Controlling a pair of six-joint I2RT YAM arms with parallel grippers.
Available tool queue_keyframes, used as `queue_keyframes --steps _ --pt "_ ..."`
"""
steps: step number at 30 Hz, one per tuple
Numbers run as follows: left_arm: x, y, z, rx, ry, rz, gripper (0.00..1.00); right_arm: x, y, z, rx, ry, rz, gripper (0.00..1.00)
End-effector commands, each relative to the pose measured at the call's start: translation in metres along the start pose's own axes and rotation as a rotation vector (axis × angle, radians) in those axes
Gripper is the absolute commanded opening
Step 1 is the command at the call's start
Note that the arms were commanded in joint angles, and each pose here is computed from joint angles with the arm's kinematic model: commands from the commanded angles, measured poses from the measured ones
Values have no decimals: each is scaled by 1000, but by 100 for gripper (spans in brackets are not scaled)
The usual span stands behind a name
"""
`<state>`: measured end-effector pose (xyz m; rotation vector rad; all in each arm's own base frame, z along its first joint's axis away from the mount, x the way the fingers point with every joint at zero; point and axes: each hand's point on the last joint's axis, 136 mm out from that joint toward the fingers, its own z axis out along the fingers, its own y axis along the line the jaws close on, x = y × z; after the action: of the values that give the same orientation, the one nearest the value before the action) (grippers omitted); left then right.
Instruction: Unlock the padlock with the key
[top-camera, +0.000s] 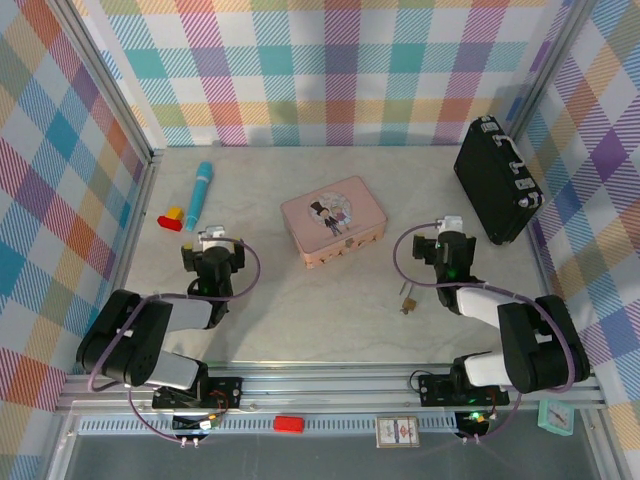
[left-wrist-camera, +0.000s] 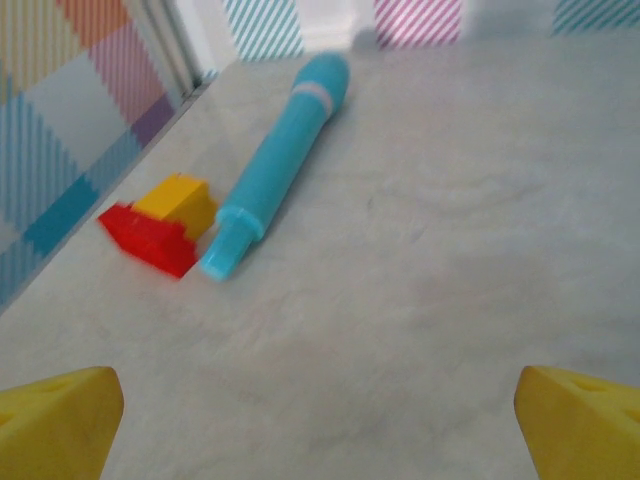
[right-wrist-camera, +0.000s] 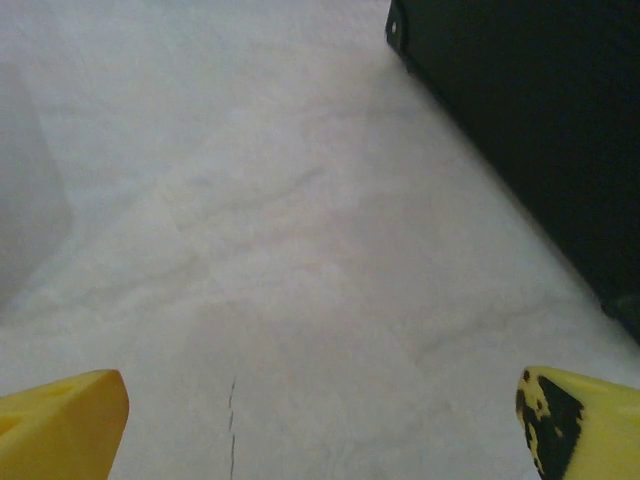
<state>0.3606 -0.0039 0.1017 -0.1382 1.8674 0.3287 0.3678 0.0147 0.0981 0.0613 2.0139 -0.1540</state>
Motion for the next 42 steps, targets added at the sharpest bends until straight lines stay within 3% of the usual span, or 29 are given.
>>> queue_keyframes --steps 1,3,9,13,42 --pt "-8 -14 5 123 -118 -63 100 -27 13 0 -132 -121 -3 99" --pt "-1 -8 11 104 -106 -84 100 -25 19 4 -183 -122 -24 99" --pt "6 -5 41 150 75 -143 100 -15 21 20 -254 -90 7 99" --pt "6 -4 41 148 73 -143 100 -5 8 30 -237 -50 74 99" --pt "5 -4 40 148 69 -142 100 -7 5 30 -218 -63 77 99"
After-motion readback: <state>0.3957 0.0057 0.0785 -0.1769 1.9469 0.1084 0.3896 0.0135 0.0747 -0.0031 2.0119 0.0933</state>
